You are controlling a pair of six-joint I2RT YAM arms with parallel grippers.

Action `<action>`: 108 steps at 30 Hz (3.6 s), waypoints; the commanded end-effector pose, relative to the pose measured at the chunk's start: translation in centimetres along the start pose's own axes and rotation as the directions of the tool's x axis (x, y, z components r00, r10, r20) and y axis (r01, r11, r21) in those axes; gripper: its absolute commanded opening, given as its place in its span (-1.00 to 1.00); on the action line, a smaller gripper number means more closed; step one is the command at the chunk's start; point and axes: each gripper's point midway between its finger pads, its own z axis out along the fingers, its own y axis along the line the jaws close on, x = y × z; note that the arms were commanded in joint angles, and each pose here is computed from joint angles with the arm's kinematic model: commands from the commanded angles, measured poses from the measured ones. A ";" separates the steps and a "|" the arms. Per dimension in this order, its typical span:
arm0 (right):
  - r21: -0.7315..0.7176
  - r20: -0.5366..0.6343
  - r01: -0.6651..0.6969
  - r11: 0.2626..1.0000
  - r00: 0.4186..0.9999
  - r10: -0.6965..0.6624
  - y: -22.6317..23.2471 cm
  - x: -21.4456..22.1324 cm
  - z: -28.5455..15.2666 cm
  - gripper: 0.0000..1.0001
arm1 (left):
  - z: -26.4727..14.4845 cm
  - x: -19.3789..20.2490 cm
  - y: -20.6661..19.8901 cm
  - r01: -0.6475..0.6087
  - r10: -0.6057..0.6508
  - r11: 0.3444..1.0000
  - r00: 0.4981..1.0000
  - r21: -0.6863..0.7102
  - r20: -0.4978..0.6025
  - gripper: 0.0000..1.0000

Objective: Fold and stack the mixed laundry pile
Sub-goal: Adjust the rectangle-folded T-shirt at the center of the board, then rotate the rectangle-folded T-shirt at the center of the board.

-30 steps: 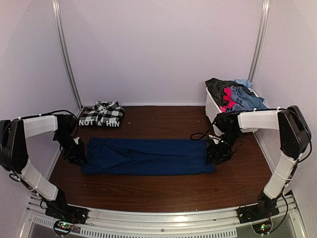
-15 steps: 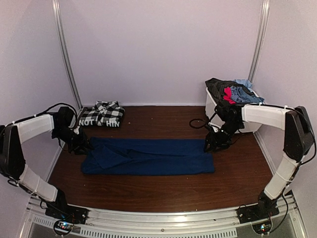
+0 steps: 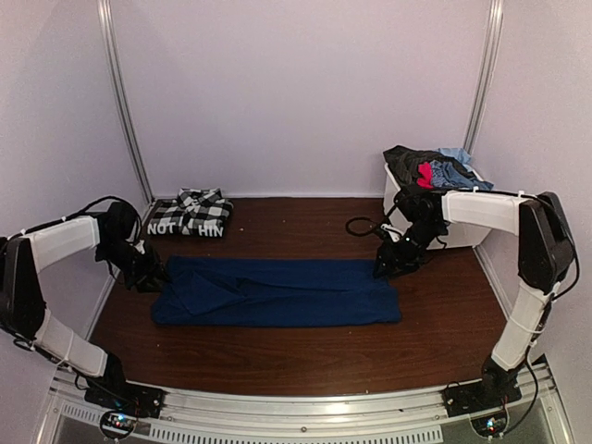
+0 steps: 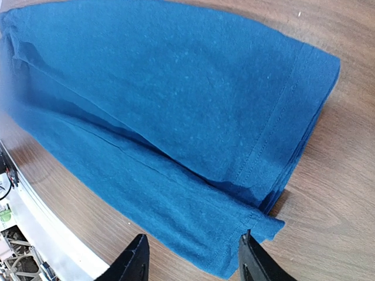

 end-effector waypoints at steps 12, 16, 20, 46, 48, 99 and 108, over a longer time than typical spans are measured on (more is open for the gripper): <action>-0.032 -0.051 -0.016 0.999 0.999 0.014 -0.1 2.3 1.3 -0.04 | 2.2 0.8 0.9 -0.128 0.124 0.991 0.989 -0.044 -0.086 -0.35; -0.038 -0.030 -0.011 0.999 1.000 0.010 0.2 1.7 0.9 -0.05 | 3.5 4.2 -0.8 -0.146 0.154 0.987 0.977 0.068 -0.150 -0.30; -0.034 -0.027 -0.009 0.999 1.000 0.008 0.1 1.7 0.8 -0.05 | 4.5 6.1 -2.4 -0.195 0.208 0.977 0.962 0.087 -0.179 -0.25; 0.007 -0.020 0.003 1.000 1.000 -0.003 -0.5 2.1 0.3 -0.05 | 7.6 4.5 -3.1 -0.227 0.233 0.973 0.950 0.049 -0.207 -0.73; 0.011 -0.019 0.004 1.000 1.000 -0.004 -0.5 2.1 0.2 -0.05 | 7.4 4.0 -3.9 -0.235 0.243 0.970 0.951 0.064 -0.190 -0.90; -0.349 0.209 0.258 0.901 0.959 -0.193 17.5 -15.5 1.9 -0.04 | 8.7 -13.5 -11.1 -0.456 0.452 0.879 0.890 0.138 0.062 -0.17; -0.287 0.162 0.235 0.929 0.968 -0.194 15.3 -12.8 3.0 -0.05 | 11.3 -12.3 -10.8 -0.490 0.499 0.855 0.867 0.174 -0.012 -0.17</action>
